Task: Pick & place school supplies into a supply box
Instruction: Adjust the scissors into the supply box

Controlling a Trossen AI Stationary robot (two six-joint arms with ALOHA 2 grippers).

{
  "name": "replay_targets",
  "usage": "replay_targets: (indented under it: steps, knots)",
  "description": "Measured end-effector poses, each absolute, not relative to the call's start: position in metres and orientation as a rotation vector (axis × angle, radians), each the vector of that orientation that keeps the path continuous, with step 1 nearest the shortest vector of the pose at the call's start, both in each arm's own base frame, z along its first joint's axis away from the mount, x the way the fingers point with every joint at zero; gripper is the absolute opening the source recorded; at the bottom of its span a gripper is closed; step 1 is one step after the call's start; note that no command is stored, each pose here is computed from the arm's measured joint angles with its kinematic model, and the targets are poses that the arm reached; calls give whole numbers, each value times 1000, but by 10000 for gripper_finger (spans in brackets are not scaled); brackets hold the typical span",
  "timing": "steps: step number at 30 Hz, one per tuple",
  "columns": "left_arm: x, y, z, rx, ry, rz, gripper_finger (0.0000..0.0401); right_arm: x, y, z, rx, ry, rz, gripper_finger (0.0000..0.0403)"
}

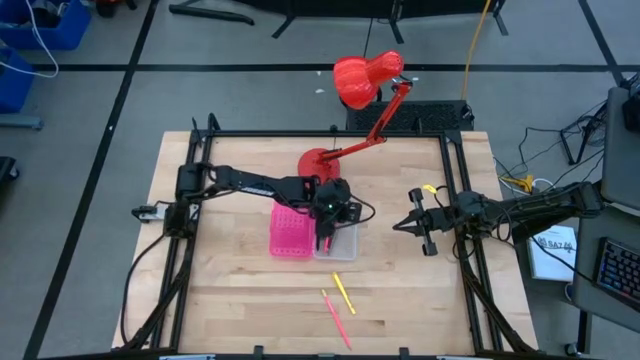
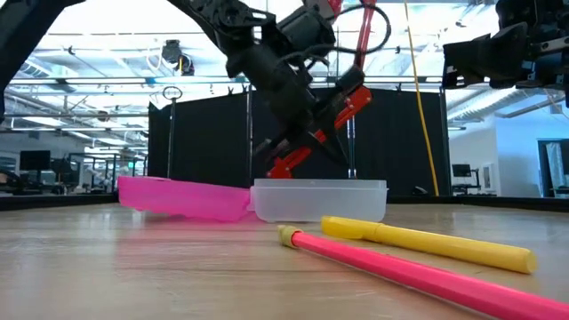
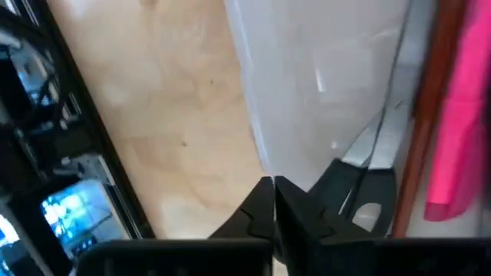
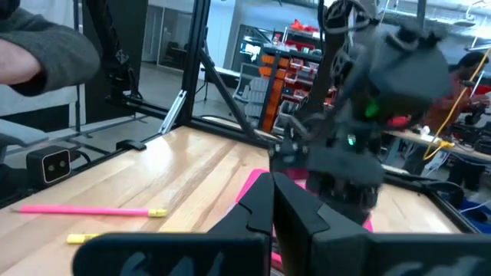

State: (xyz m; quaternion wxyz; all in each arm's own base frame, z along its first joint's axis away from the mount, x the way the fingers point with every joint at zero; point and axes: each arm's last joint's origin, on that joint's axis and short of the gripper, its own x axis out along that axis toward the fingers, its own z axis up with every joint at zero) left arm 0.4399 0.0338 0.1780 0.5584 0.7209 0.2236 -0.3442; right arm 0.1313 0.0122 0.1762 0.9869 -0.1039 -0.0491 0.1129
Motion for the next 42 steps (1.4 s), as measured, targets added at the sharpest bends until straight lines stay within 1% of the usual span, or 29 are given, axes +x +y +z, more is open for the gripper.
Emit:
replay_targets:
  steps: [2, 6, 10, 14, 18, 23, 26, 29, 31, 33, 35, 38, 40, 42]
  knots:
    - [443, 39, 175, 1699, 524, -774, 6, 131, 12, 176, -211, -100, 227, 0]
    - [445, 47, 178, 1702, 499, -734, 13, 131, 12, 176, -216, -100, 226, 0]
    - [444, 52, 177, 1672, 509, -738, 5, 131, 12, 176, -218, -99, 225, 0]
    - [441, 58, 176, 1620, 504, -757, 10, 131, 12, 176, -225, -100, 224, 0]
    - [441, 63, 175, 1577, 507, -748, 4, 131, 12, 176, -226, -100, 224, 0]
    - [439, 63, 173, 1544, 507, -777, 6, 131, 12, 176, -226, -100, 225, 0]
    - [441, 65, 172, 1560, 542, -727, 4, 131, 12, 176, -225, -99, 218, 0]
    - [439, 64, 184, 1575, 582, -665, 10, 132, 11, 176, -212, -94, 177, 0]
    - [433, 58, 202, 1560, 589, -645, 8, 132, 10, 176, -200, -89, 168, 0]
    - [422, 52, 228, 1532, 596, -608, 4, 132, 11, 175, -194, -84, 171, 0]
    - [406, 46, 259, 1492, 631, -522, 5, 132, 11, 176, -175, -82, 172, 0]
    - [364, 49, 304, 1350, 674, -355, 4, 132, 11, 175, -168, -74, 173, 0]
    - [327, 51, 319, 1255, 662, -272, 3, 132, 11, 174, -167, -64, 174, 0]
    - [286, 50, 319, 1161, 651, -223, 3, 132, 11, 174, -167, -66, 173, 0]
